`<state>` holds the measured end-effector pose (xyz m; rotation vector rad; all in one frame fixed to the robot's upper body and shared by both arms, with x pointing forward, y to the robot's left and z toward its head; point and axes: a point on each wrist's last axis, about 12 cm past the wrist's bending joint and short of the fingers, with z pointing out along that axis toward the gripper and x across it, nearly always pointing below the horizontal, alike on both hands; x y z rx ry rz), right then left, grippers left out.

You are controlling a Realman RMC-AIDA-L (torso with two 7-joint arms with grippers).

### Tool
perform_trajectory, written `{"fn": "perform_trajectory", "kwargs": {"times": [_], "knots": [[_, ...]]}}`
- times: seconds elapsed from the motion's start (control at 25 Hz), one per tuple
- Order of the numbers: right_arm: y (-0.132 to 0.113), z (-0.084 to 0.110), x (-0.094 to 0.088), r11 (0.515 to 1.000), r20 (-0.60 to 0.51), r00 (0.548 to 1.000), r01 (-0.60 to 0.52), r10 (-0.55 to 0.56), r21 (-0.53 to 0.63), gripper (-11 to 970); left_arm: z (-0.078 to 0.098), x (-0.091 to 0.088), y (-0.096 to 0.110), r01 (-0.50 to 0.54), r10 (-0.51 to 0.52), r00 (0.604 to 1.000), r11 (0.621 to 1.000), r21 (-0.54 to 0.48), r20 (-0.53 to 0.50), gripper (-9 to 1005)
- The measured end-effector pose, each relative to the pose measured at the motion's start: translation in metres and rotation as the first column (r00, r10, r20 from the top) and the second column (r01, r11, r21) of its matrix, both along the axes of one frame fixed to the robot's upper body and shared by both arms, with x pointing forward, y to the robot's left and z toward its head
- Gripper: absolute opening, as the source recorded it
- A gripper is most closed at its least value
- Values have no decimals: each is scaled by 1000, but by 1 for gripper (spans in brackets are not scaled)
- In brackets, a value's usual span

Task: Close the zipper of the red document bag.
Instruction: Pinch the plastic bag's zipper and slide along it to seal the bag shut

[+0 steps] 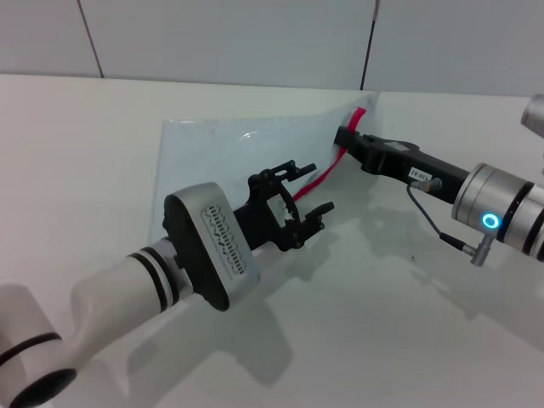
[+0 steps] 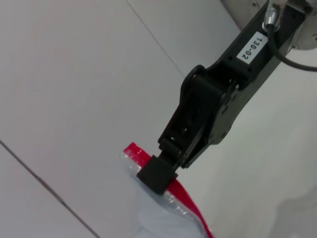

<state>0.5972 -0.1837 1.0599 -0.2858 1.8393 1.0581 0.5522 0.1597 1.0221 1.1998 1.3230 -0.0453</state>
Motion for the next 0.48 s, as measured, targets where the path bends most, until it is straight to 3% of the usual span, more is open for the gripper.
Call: {"fn": "perform_trajectory", "kwargs": {"times": [0.48], "knots": [[-3, 0, 0, 1000, -2, 1000, 12, -12, 3, 14, -1, -5, 2, -24, 24, 999, 1000, 11, 44, 574]]}}
